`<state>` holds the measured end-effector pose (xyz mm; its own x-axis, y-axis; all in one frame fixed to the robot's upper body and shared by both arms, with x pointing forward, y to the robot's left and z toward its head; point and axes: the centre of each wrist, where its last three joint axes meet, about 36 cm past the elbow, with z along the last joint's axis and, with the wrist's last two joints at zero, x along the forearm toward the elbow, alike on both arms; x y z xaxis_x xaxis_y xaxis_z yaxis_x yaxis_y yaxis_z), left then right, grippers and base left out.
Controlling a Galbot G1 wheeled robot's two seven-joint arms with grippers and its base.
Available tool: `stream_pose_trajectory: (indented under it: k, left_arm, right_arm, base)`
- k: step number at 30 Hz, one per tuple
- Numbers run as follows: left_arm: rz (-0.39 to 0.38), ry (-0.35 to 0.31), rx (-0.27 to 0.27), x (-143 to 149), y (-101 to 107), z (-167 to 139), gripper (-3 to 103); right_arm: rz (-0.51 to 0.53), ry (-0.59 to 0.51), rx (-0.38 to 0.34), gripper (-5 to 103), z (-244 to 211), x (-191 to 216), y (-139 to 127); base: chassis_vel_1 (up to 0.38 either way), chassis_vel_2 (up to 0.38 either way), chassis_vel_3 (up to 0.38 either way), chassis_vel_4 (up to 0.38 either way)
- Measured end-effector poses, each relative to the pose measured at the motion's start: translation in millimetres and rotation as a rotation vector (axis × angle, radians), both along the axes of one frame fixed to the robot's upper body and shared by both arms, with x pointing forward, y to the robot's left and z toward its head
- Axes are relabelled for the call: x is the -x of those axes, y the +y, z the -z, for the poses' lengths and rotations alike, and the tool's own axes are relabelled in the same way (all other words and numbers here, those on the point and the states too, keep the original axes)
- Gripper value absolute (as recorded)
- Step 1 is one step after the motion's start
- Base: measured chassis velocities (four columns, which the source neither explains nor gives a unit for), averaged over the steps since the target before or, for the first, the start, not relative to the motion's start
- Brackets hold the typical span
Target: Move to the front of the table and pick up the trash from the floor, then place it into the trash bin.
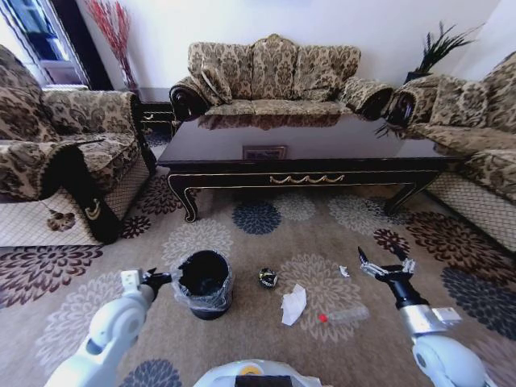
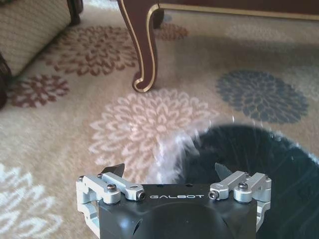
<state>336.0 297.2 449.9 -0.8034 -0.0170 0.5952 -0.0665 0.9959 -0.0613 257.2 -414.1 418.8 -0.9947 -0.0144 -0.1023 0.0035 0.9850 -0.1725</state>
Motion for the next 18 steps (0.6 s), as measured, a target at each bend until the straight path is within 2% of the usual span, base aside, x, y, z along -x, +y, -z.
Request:
stream_pose_trajectory:
  k: [8,14,16,18]
  left_arm:
    - [-0.008,0.040,-0.012,-8,-7,25,100]
    - [-0.011,0.050,0.025,-16,-9,40,102]
    - [-0.010,0.056,0.034,-16,-10,42,93]
    - [-0.013,0.060,0.036,-16,-11,43,93]
  right_arm:
    - [0.016,0.011,0.002,100,4,4,-3]
    - [0.018,0.014,0.009,100,4,5,-6]
    - [0.017,0.015,0.014,100,3,4,-8]
    - [0.017,0.016,0.015,100,3,4,-8]
  base:
    - [0.000,0.000,0.000,0.000]
    - [0.000,0.000,0.000,0.000]
    - [0.000,0.000,0.000,0.000]
    - [0.000,0.000,0.000,0.000]
